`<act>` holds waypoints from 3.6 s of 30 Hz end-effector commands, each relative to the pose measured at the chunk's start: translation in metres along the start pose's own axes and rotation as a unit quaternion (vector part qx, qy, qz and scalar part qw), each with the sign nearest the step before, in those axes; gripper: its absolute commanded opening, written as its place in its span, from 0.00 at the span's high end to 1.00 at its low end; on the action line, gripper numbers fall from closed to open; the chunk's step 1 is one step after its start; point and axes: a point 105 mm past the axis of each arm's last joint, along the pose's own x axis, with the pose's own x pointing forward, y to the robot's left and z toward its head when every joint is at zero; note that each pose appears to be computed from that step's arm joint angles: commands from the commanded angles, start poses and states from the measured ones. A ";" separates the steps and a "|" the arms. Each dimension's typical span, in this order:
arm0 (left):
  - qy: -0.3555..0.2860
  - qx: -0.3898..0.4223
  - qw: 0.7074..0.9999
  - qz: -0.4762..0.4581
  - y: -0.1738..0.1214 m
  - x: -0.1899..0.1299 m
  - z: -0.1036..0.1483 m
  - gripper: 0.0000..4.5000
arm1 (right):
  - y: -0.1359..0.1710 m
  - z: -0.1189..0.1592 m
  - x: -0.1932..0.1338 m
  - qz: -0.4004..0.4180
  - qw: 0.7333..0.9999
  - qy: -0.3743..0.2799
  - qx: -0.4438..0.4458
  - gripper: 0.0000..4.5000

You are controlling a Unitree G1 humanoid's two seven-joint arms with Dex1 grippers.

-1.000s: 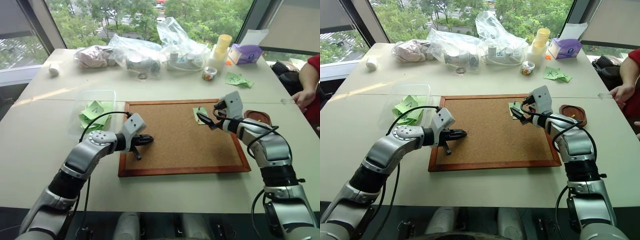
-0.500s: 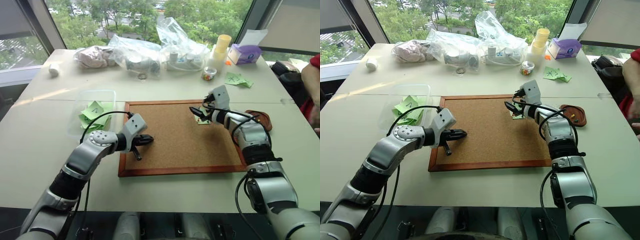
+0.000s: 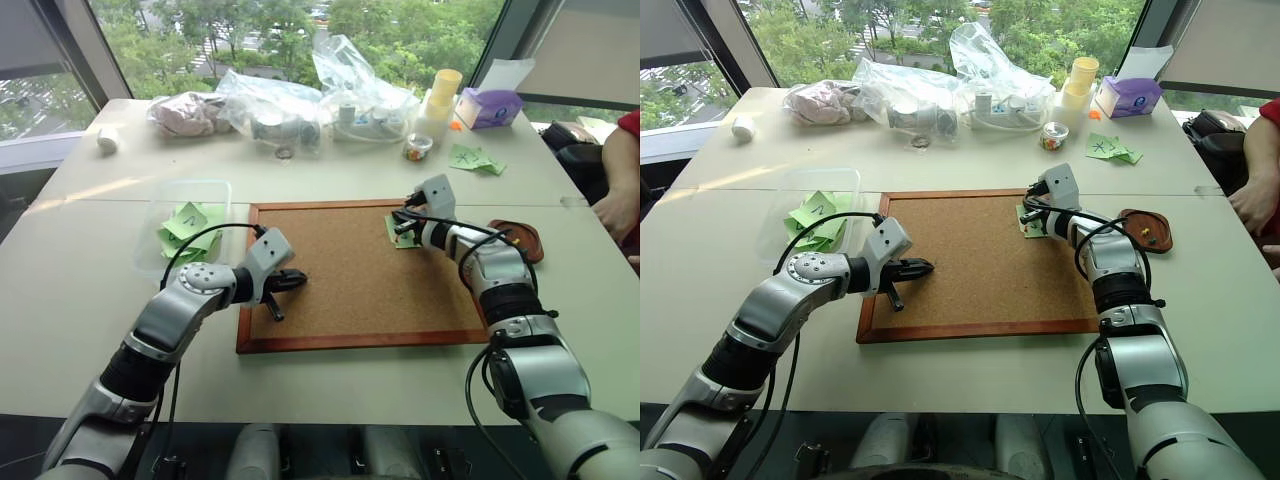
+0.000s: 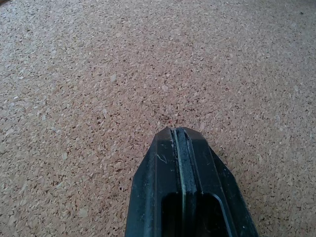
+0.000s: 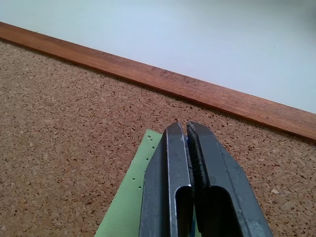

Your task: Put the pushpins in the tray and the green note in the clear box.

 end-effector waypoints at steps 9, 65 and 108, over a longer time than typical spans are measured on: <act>0.074 -0.016 0.997 -0.004 -0.005 0.004 -0.034 1.00 | -0.018 0.042 -0.020 -0.055 0.992 -0.110 0.013 1.00; 0.039 -0.013 0.999 -0.002 0.001 0.011 -0.020 1.00 | -0.109 0.005 -0.123 -0.295 0.944 -0.092 0.115 0.07; 0.037 -0.015 0.999 -0.010 -0.004 0.013 -0.021 1.00 | 0.010 -0.030 -0.064 -0.053 0.996 -0.052 0.042 0.98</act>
